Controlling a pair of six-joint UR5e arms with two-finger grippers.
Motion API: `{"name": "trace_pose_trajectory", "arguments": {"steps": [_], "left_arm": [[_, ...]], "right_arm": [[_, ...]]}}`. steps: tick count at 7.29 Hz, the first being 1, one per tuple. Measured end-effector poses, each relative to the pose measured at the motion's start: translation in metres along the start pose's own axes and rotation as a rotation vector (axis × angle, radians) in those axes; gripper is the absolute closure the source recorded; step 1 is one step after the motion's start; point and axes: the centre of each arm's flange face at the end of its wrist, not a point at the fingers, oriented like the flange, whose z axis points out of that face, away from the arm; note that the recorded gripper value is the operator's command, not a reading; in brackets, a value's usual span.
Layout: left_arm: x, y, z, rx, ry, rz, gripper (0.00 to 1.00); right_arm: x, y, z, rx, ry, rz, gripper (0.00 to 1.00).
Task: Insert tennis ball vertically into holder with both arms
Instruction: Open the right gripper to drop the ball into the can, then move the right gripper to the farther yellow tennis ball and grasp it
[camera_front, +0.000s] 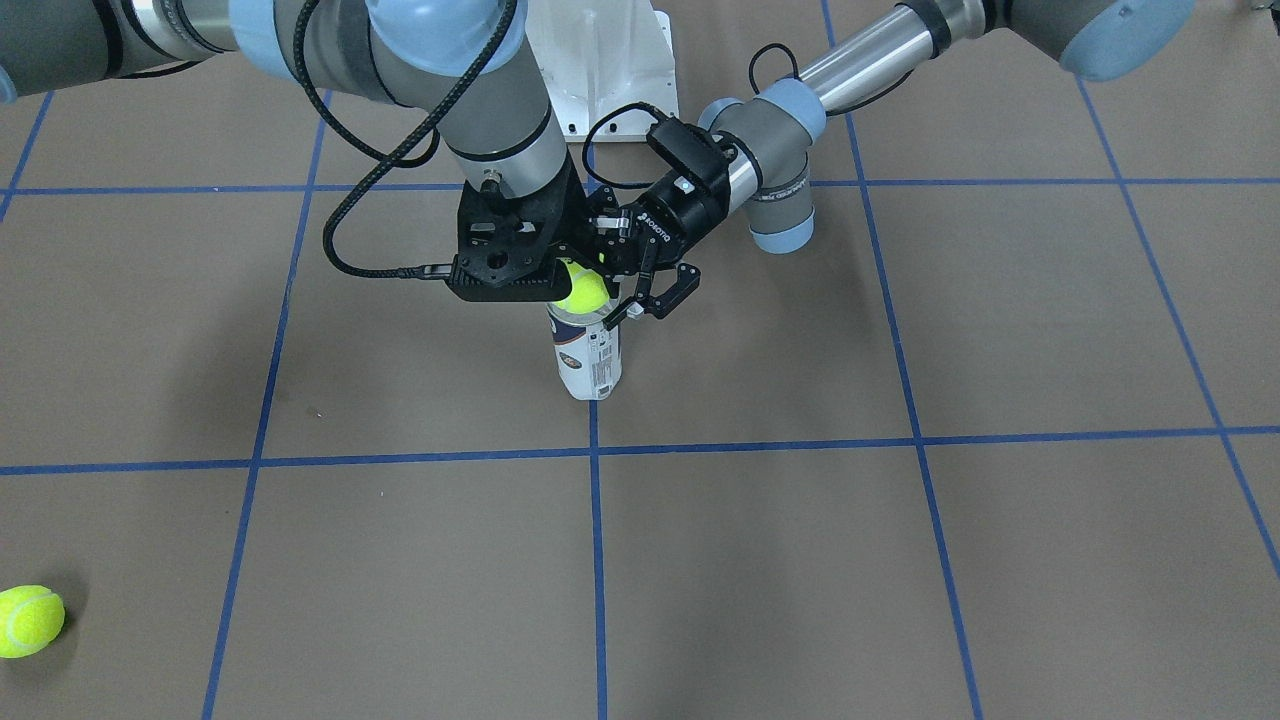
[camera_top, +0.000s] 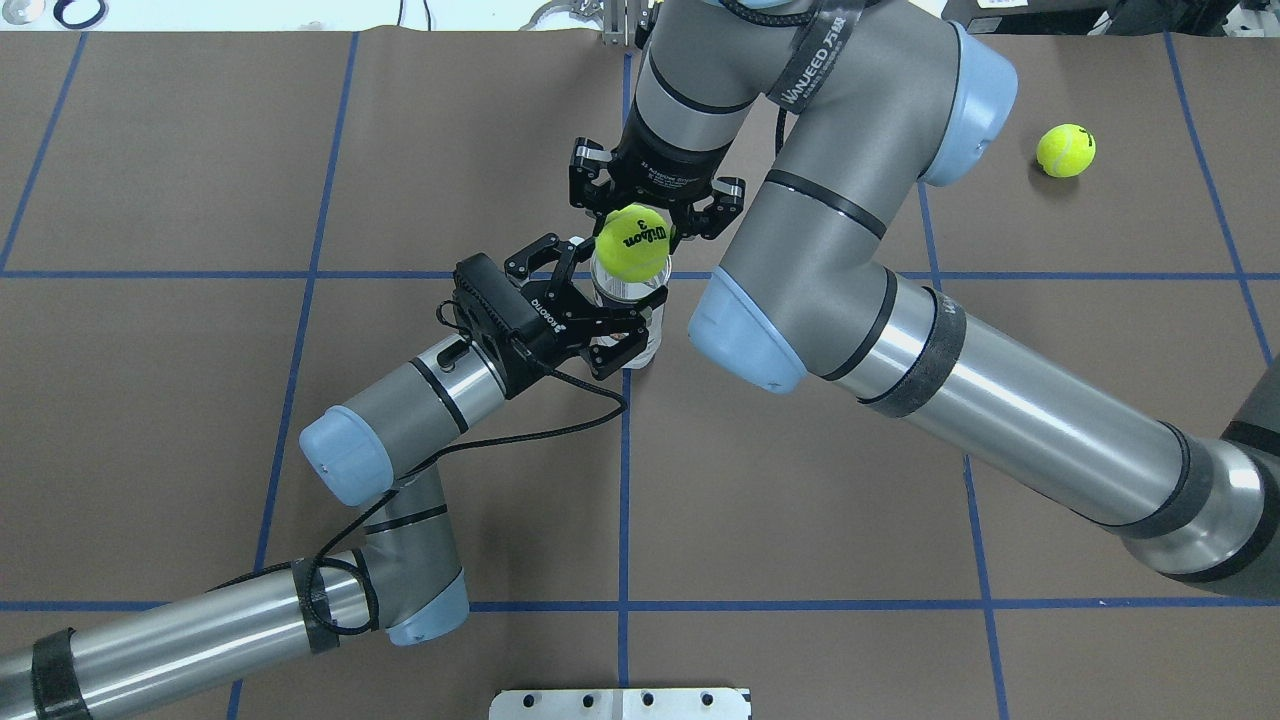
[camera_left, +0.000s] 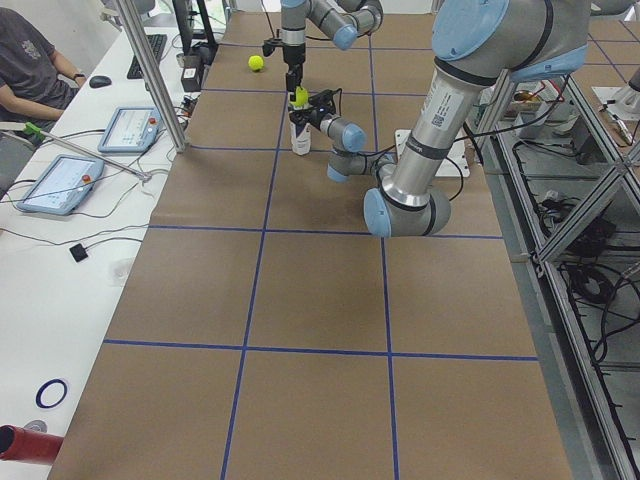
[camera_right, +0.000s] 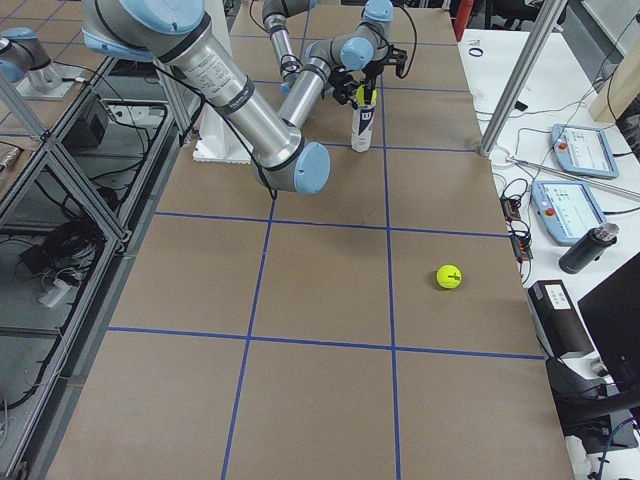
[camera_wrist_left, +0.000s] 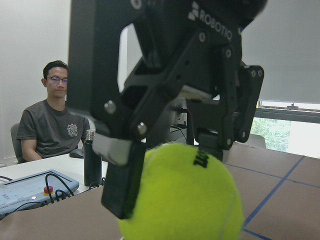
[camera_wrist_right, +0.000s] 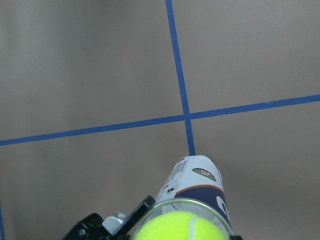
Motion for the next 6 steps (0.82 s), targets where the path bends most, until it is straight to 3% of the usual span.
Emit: {"name": "trace_pose_trajectory", "arguments": {"steps": [4, 6], "left_arm": [[0.0, 0.0, 0.0, 0.001, -0.001, 0.0, 0.14], [0.0, -0.001, 0.0, 0.002, -0.001, -0.001, 0.14]], "right_arm": [[0.002, 0.001, 0.001, 0.015, 0.005, -0.006, 0.01], [0.053, -0.028, 0.002, 0.044, 0.027, -0.012, 0.01]]}}
